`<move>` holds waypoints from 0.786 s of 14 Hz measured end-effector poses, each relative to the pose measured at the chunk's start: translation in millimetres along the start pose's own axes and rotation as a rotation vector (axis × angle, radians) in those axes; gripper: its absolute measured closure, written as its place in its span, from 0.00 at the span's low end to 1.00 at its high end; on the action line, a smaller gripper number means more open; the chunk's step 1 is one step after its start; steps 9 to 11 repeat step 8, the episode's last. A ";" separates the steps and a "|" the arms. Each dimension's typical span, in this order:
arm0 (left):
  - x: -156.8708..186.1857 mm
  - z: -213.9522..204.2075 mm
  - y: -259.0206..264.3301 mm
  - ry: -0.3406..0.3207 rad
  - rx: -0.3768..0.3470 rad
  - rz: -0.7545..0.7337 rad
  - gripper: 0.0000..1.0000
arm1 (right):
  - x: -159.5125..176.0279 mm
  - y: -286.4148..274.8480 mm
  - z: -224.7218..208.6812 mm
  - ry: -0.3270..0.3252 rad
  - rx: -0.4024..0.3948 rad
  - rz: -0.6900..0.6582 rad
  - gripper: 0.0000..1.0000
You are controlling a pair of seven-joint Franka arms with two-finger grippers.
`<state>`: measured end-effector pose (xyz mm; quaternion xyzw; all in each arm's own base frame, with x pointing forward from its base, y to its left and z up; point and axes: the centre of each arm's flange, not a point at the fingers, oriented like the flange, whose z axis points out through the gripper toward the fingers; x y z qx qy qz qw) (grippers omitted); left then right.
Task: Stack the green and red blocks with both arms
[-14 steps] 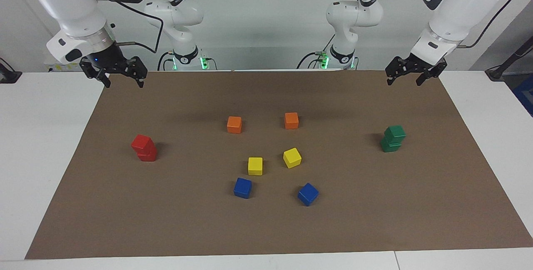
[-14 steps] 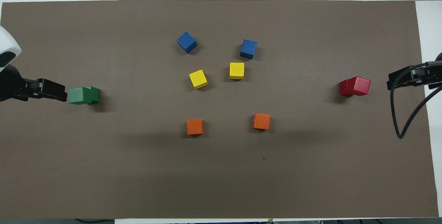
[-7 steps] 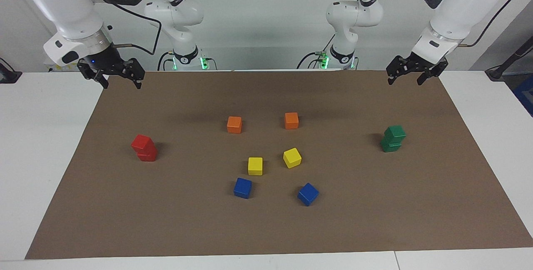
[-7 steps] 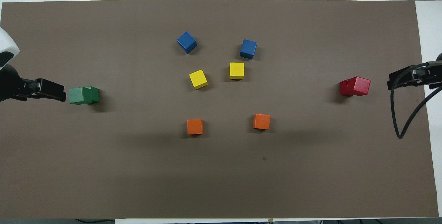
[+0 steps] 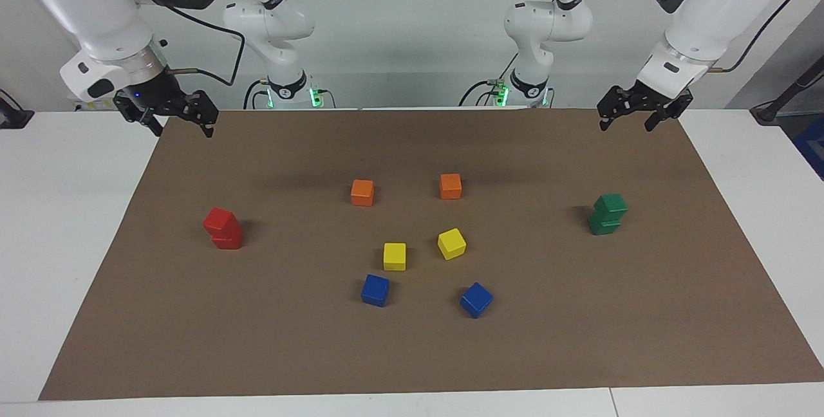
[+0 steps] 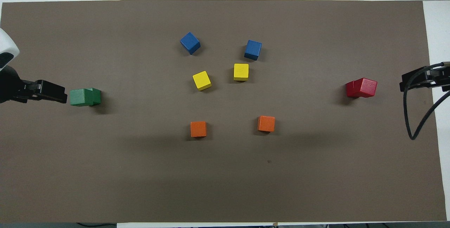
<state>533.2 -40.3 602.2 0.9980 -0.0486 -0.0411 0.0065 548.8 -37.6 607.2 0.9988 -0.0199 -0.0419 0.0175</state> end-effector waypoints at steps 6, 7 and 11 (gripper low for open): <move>0.0 0.0 0.0 0.000 0.000 0.000 0.00 | 0.0 0.2 0.8 -0.002 0.000 0.000 0.00; 0.0 0.0 -0.2 0.000 0.000 0.000 0.00 | 0.0 0.2 1.3 -0.003 0.000 0.000 0.00; 0.0 0.0 -0.2 0.000 0.000 0.000 0.00 | 0.0 0.2 1.9 -0.004 0.000 0.000 0.00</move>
